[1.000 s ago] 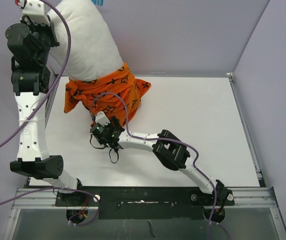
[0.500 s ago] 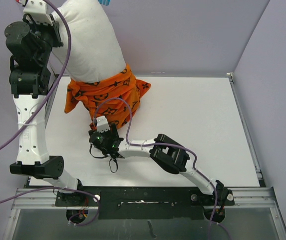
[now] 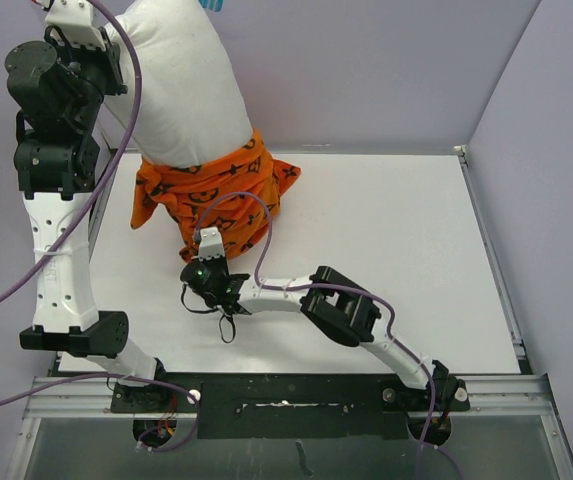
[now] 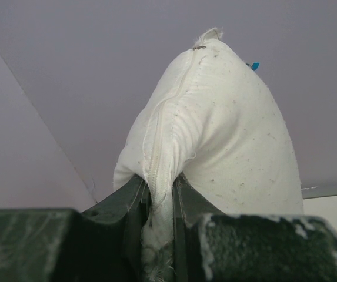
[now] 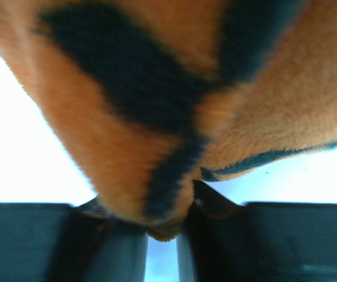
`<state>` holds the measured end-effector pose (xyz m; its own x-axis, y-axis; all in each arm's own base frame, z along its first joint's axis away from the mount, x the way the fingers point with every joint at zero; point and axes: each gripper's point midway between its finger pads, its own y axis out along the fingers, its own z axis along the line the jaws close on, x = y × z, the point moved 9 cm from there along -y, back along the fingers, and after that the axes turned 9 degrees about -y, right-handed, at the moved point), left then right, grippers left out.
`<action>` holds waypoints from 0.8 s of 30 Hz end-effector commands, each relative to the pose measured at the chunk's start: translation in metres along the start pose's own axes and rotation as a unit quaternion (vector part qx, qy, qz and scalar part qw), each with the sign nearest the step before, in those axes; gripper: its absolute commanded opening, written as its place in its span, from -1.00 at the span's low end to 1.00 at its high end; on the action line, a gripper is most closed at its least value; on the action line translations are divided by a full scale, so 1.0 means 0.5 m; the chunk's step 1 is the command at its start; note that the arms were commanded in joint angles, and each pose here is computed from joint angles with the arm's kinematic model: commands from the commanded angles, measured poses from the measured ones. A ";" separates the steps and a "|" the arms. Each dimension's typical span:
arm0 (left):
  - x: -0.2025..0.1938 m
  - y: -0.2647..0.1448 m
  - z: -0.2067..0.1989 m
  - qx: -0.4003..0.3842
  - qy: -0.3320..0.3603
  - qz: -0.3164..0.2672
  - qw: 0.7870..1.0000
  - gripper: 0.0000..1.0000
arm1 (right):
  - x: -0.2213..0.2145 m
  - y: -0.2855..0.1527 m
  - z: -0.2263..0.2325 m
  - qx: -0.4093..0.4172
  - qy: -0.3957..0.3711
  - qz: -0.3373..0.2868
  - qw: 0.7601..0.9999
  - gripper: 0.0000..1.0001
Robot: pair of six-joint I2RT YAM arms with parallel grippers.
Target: Remove the pillowcase from the pillow
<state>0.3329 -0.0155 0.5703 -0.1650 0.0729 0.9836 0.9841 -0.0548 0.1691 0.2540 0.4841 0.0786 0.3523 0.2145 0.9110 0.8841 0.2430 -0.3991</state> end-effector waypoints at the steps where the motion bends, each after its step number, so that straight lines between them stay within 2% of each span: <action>1: 0.160 -0.042 0.003 0.008 0.028 -0.183 0.983 -1.00 | 0.054 -0.052 -0.076 -0.046 0.000 -0.038 0.998 -1.00; 7: 0.191 -0.036 0.019 0.010 0.069 -0.217 0.974 -1.00 | -0.041 -0.155 -0.232 -0.102 -0.022 -0.008 0.995 -1.00; 10: 0.200 -0.026 0.037 0.010 0.078 -0.217 0.973 -1.00 | -0.098 -0.216 -0.310 -0.144 0.003 0.018 0.989 -1.00; 13: 0.210 -0.022 0.060 0.023 0.099 -0.230 0.968 -1.00 | -0.152 -0.281 -0.387 -0.202 0.024 0.062 0.977 -1.00; 14: 0.210 -0.018 0.069 0.029 0.108 -0.233 0.966 -1.00 | -0.157 -0.295 -0.400 -0.220 0.054 0.060 0.972 -1.00; 15: 0.210 -0.015 0.079 0.035 0.114 -0.234 0.965 -1.00 | -0.175 -0.327 -0.432 -0.252 0.039 0.077 0.964 -1.00; 16: 0.209 -0.012 0.091 0.041 0.120 -0.235 0.964 -1.00 | -0.183 -0.352 -0.455 -0.280 0.041 0.080 0.956 -1.00; 17: 0.206 -0.007 0.103 0.048 0.124 -0.234 0.963 -1.00 | -0.185 -0.370 -0.467 -0.305 0.078 0.068 0.947 -1.00; 19: 0.198 0.006 0.125 0.060 0.132 -0.229 0.962 -1.00 | -0.182 -0.409 -0.495 -0.339 0.072 0.060 0.936 -1.00; 24: 0.181 0.033 0.190 0.105 0.150 -0.225 0.957 -1.00 | -0.147 -0.469 -0.523 -0.372 0.067 0.045 0.925 -1.00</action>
<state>0.3730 0.0509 0.5664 -0.1468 -0.0562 0.9876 0.9891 0.0064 0.1474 0.1104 0.2094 0.0947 0.5240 0.0922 0.8467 0.8171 -0.3349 -0.4692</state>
